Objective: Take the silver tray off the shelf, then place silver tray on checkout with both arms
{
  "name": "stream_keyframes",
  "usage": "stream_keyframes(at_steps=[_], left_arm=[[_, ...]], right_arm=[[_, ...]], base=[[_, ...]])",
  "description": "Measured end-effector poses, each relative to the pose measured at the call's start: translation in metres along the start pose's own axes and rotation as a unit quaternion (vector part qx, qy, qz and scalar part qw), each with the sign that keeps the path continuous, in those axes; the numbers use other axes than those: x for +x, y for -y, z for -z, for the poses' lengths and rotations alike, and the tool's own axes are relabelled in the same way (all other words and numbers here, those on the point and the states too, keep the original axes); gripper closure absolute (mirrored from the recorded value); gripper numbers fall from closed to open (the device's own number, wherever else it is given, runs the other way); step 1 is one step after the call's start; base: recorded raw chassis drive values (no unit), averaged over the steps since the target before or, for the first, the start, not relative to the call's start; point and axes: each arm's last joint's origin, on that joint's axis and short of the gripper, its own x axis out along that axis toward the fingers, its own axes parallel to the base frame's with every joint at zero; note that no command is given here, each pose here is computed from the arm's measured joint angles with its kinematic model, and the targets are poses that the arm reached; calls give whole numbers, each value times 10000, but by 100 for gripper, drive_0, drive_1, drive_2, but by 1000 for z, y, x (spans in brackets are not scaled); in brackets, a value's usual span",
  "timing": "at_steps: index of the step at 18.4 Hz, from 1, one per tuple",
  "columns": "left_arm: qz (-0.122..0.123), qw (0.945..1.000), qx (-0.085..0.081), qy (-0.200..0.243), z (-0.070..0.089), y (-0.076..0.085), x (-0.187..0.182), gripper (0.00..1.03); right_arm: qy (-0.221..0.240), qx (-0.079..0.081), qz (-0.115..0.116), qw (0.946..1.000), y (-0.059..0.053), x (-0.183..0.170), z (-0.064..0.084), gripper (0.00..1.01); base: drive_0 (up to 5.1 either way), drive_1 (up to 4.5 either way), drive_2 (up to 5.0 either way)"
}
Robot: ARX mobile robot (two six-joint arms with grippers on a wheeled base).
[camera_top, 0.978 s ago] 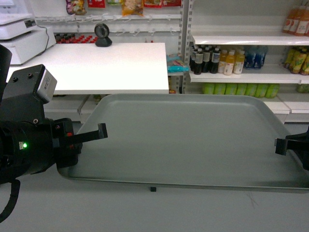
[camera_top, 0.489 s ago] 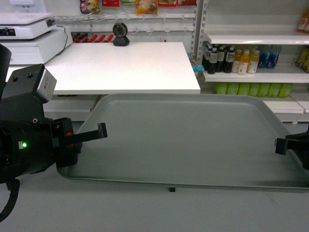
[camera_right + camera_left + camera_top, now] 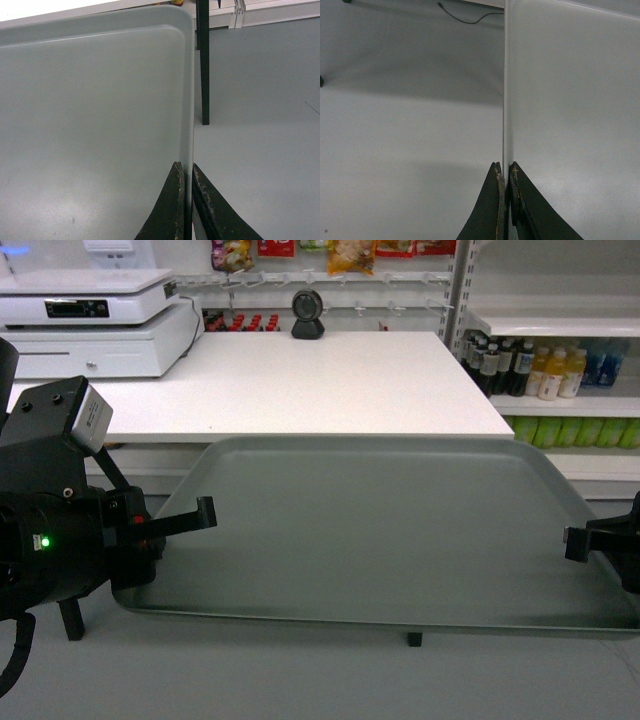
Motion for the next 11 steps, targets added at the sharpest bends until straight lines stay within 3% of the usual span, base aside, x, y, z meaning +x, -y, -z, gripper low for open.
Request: stream_keyframes(at_steps=[11], left_arm=[[31, 10000, 9, 23, 0, 2, 0, 100]], right_arm=[[2, 6, 2, 10000, 1, 0, 0, 99]], base=[[-8, 416, -431]])
